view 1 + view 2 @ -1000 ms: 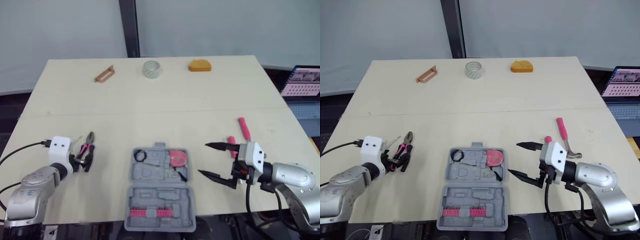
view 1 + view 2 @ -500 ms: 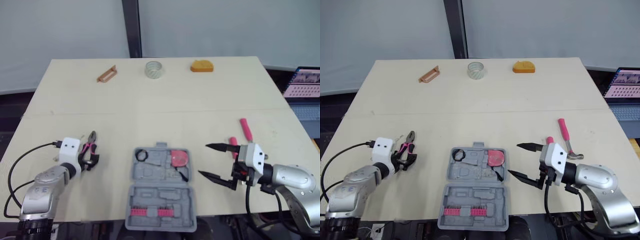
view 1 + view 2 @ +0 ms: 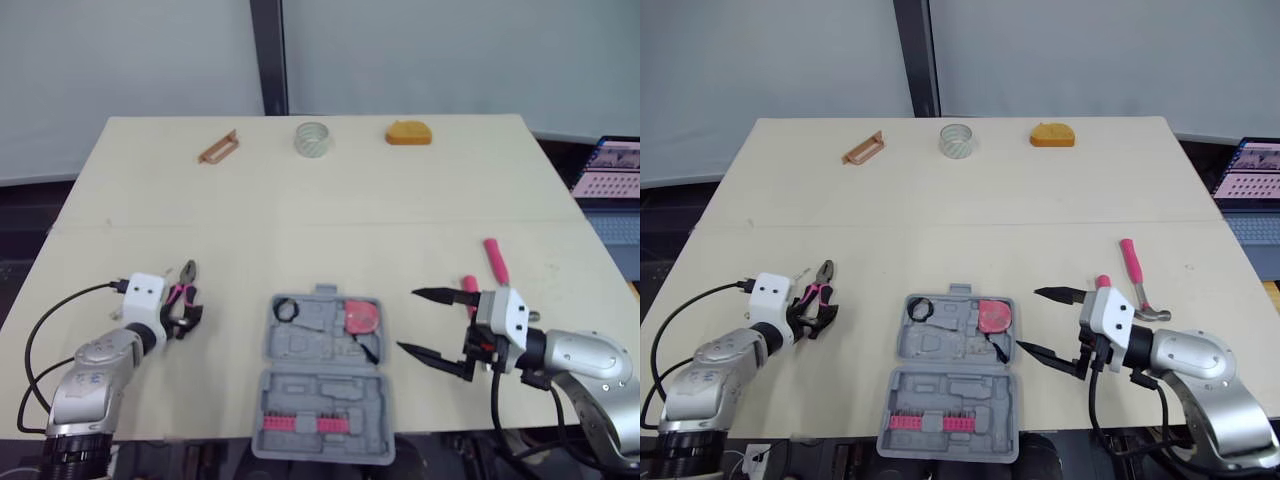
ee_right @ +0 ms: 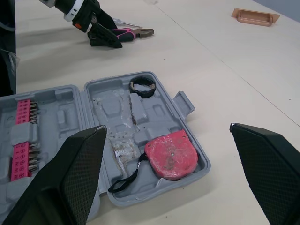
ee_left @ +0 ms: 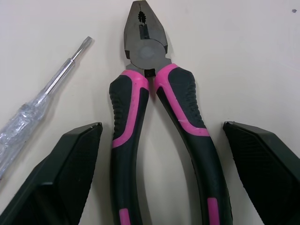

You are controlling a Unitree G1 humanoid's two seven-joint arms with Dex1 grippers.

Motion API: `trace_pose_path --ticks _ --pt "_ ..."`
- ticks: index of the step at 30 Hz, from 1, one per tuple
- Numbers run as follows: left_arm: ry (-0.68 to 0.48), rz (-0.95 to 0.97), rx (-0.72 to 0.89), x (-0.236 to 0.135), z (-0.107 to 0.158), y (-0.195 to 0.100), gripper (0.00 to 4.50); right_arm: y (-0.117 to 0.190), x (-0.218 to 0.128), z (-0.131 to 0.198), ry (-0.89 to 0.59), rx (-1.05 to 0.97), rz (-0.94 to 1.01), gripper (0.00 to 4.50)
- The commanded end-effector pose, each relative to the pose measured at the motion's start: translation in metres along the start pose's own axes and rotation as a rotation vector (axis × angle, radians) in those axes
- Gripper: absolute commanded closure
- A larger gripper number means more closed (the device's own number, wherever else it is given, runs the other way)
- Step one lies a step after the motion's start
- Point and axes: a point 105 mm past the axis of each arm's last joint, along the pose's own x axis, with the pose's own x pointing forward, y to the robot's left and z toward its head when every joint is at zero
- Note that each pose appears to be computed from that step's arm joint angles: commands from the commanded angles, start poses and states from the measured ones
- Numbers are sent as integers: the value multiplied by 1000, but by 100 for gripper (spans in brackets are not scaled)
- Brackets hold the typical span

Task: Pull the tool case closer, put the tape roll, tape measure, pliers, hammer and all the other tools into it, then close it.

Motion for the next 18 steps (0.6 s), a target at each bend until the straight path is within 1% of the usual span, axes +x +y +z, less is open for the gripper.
trace_pose_path --ticks 1,10,13,15,18 --pt "0 15 27 0 1 5 176 -4 -3 6 -8 -31 -22 0" --pt "13 17 54 0 -2 10 180 -3 -3 4 -6 -23 -27 0" --pt "-17 -24 152 -12 13 12 180 -2 -2 5 -17 -21 -23 0" --pt "-48 -103 245 -23 28 8 180 -1 -2 6 -24 -20 -18 0" --pt "-84 -323 343 -43 46 -14 180 0 -1 6 -32 -18 -8 0"
